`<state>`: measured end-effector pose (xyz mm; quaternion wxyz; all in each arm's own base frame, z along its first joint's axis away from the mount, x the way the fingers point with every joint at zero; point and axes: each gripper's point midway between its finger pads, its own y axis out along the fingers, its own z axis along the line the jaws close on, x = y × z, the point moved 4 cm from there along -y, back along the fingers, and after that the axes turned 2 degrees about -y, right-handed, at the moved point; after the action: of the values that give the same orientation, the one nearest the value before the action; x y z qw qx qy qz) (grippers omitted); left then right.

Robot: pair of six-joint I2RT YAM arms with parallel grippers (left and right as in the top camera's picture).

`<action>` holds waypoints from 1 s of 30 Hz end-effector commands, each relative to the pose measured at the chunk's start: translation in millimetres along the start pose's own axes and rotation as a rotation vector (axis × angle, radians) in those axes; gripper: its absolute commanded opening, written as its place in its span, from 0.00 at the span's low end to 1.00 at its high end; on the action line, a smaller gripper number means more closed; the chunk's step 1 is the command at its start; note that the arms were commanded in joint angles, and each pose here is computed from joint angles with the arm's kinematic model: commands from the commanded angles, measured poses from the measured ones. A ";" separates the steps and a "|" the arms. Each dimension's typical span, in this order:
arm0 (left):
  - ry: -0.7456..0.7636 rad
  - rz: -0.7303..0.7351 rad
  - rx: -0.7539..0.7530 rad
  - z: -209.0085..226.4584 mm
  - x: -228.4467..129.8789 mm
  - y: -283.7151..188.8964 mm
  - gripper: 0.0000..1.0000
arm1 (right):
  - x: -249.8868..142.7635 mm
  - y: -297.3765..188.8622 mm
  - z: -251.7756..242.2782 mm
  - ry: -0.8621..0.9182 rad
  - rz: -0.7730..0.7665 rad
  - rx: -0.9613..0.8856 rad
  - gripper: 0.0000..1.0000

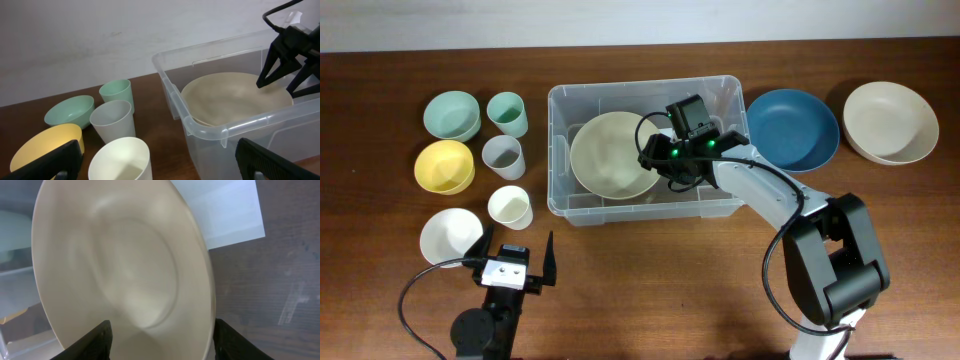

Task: Pack container
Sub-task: 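Lower the cream bowl into the container and open the right gripper, then raise the right gripper and move it to the teal plate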

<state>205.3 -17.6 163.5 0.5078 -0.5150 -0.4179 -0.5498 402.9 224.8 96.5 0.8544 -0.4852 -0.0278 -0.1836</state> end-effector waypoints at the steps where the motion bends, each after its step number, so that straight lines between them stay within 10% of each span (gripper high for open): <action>1: 0.009 0.002 0.011 1.8 -1.2 -0.3 0.99 | 3.9 -2.4 3.3 -0.038 -0.015 0.006 0.60; 19: 0.009 0.002 0.011 1.8 -1.2 -0.3 1.00 | 86.4 -116.6 30.3 -0.137 -0.161 0.021 0.61; 24: 0.009 0.002 0.011 1.7 -1.2 -0.3 0.99 | 119.1 -187.7 31.7 -0.143 -0.249 -0.020 0.97; 30: 0.009 0.002 0.011 1.8 -1.2 -0.3 1.00 | 146.7 -259.1 -45.3 0.050 -0.335 -0.228 0.99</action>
<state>205.3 -17.7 163.5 0.5077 -0.5151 -0.4178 -0.5499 447.3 81.6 303.9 0.7966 -0.5279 -0.0824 -0.2829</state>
